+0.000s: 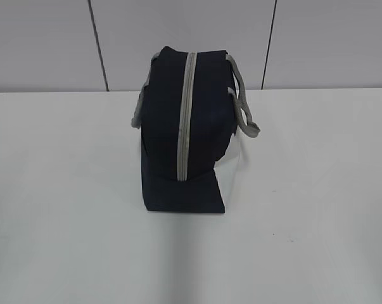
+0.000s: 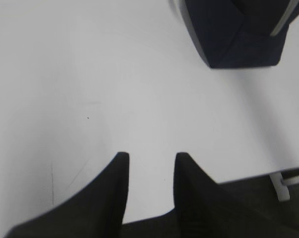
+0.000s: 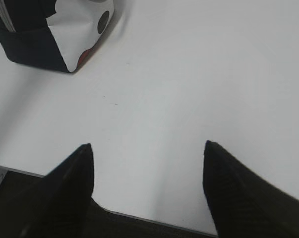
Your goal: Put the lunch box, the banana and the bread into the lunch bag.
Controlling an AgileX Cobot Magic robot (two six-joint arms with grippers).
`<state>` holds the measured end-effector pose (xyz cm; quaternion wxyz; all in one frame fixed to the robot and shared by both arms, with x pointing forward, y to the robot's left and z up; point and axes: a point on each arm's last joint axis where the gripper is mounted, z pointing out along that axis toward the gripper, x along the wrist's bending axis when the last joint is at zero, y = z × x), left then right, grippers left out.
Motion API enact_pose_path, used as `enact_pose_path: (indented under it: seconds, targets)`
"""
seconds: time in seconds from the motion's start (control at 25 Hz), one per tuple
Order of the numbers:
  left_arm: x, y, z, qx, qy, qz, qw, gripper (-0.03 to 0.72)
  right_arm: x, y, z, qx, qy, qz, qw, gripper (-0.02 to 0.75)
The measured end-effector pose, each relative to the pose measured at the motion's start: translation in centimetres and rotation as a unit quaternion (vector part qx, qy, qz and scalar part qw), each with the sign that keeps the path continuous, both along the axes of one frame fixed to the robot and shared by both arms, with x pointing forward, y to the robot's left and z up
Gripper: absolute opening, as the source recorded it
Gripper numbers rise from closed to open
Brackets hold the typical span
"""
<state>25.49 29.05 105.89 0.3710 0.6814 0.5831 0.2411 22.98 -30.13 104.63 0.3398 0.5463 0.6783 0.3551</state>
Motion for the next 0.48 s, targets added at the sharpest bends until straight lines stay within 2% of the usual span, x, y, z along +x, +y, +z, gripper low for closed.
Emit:
enact_pose_path:
  seconds: [0.28, 0.48]
  targets:
    - [-2.3, 0.3, 0.1, -0.008, -0.07, 0.057, 0.996, 0.238, 0.0, 0.1, 0.0, 0.001, 0.0, -0.063, 0.998, 0.509]
    - [-3.0, 0.3, 0.0, -0.008, -0.091, 0.093, 0.991, 0.236, -0.2, 0.2, 0.0, 0.001, -0.005, -0.083, 0.997, 0.509]
